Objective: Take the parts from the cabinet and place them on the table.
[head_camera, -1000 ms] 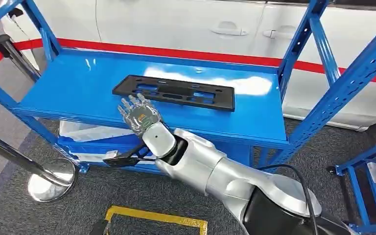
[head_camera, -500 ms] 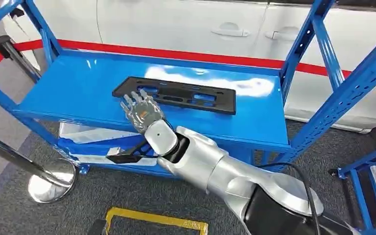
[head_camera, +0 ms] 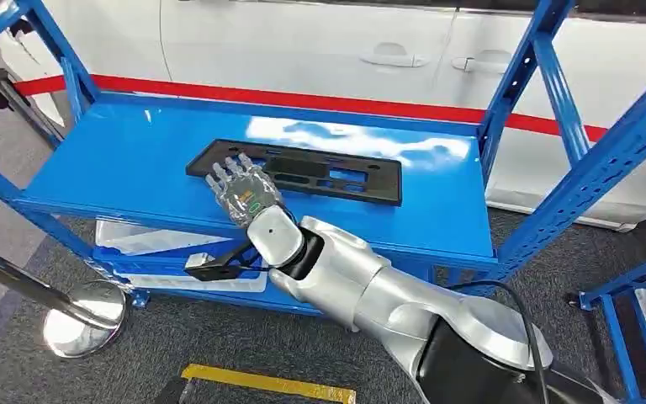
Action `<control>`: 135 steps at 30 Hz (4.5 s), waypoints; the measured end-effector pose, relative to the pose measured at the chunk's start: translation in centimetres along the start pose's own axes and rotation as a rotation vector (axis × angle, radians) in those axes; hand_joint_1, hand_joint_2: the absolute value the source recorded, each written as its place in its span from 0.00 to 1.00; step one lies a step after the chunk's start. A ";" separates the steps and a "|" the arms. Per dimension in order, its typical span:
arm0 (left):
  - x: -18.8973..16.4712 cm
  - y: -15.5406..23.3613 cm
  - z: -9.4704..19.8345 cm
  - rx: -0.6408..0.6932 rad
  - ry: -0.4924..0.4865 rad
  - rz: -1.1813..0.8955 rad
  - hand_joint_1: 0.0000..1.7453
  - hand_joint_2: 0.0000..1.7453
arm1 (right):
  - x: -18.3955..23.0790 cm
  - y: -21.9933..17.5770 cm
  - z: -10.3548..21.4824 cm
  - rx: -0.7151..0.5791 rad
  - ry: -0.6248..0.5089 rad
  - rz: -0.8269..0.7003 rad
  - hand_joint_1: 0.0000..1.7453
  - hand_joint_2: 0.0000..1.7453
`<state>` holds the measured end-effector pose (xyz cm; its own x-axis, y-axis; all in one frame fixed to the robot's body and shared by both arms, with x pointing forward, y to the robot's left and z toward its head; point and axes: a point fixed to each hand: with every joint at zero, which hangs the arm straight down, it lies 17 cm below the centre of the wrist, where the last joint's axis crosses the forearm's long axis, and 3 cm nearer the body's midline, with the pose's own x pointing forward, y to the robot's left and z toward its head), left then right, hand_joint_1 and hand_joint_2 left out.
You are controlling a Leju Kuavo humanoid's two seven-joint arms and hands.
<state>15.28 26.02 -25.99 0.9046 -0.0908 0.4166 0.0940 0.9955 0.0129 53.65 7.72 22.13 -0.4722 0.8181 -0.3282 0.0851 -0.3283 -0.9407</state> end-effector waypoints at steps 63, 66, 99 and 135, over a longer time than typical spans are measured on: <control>-0.7 0.9 -0.1 0.076 0.036 0.050 0.00 0.00 | -10.4 15.1 4.1 0.502 0.212 0.105 0.00 1.00; -0.5 0.9 -0.2 0.075 0.034 0.050 0.00 0.00 | -10.8 15.0 4.1 0.500 0.219 0.101 0.00 1.00; -0.5 1.7 -0.2 0.100 0.031 0.022 0.00 0.00 | -13.4 17.8 5.7 0.568 0.282 0.123 0.00 1.00; 3.3 2.6 -0.2 0.145 -0.154 0.005 0.00 1.00 | -13.9 17.6 5.3 0.544 0.279 0.089 1.00 1.00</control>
<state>18.58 28.28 -24.76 0.8296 -0.0918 0.5508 0.0186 0.9904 0.1370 57.04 -11.94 10.64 -0.2305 0.8450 -0.4825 -0.3811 -0.5347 -0.7543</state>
